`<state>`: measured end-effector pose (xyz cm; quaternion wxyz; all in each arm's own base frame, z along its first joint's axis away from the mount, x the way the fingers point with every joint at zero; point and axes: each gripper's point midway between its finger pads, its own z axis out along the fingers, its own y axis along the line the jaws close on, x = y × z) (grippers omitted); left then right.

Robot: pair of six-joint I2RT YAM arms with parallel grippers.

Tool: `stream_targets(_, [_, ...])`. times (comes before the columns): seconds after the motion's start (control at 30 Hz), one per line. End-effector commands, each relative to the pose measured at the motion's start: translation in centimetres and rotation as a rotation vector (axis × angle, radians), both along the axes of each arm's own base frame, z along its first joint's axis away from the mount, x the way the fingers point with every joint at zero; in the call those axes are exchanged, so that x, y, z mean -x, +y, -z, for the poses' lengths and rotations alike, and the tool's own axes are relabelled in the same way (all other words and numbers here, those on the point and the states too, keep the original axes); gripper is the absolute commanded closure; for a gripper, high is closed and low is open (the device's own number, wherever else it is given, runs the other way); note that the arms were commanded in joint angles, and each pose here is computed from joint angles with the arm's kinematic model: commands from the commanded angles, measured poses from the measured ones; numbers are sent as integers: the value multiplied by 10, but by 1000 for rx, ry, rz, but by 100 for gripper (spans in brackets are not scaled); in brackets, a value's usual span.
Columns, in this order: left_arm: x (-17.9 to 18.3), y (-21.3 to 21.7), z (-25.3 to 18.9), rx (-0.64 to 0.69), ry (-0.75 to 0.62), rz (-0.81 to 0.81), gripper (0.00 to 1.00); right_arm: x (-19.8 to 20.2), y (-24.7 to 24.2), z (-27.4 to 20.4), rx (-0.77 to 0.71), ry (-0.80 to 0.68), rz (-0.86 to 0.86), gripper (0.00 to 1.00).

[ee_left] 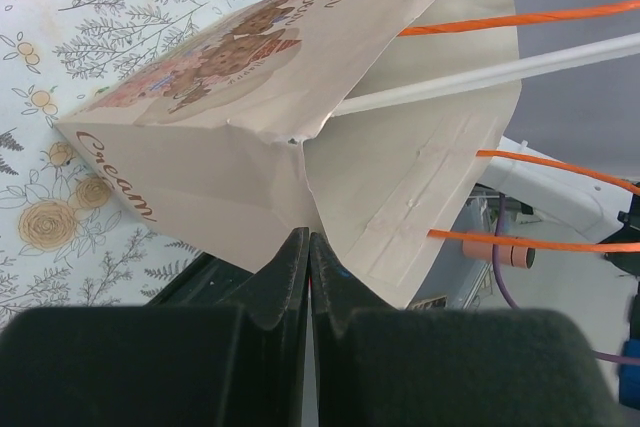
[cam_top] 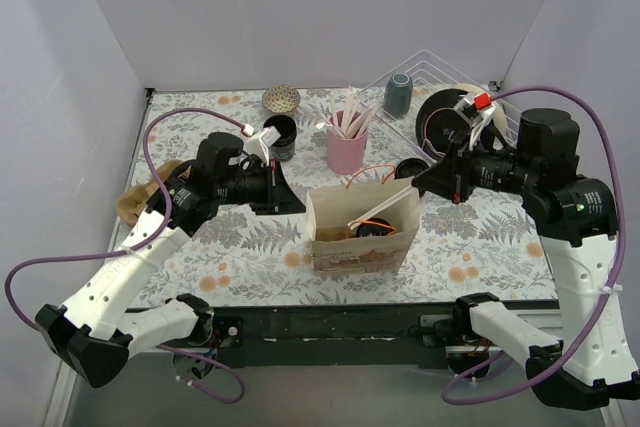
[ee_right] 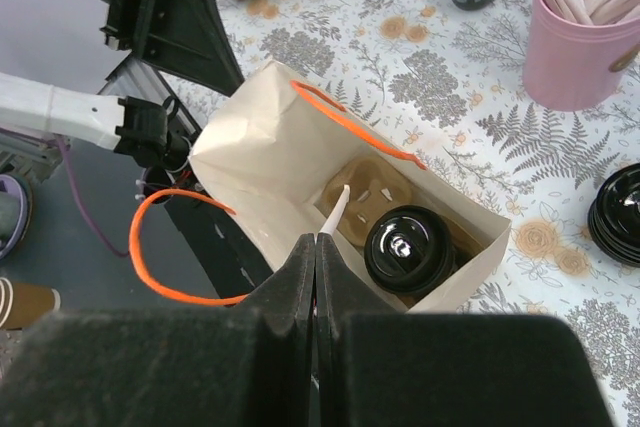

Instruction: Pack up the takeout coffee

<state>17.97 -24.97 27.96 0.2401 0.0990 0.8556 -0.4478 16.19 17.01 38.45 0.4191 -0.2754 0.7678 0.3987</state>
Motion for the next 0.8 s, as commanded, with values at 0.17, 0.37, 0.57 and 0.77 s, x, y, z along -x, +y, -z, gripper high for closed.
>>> stream_targets(0.17, [-13,11,-19,-47,-85,-68,93,-25,-11,14,64,17,118,99])
stream_targets(0.37, [-28,25,-19,-125,-108,-164,58,-26,-8,14,46,70,125,97])
stream_targets(0.57, [-34,36,-37,-122,-201,-220,45,-16,2,8,-32,126,81,90])
stream_targets(0.77, [-43,42,-52,-126,-266,-261,37,-14,17,-3,-169,132,41,91])
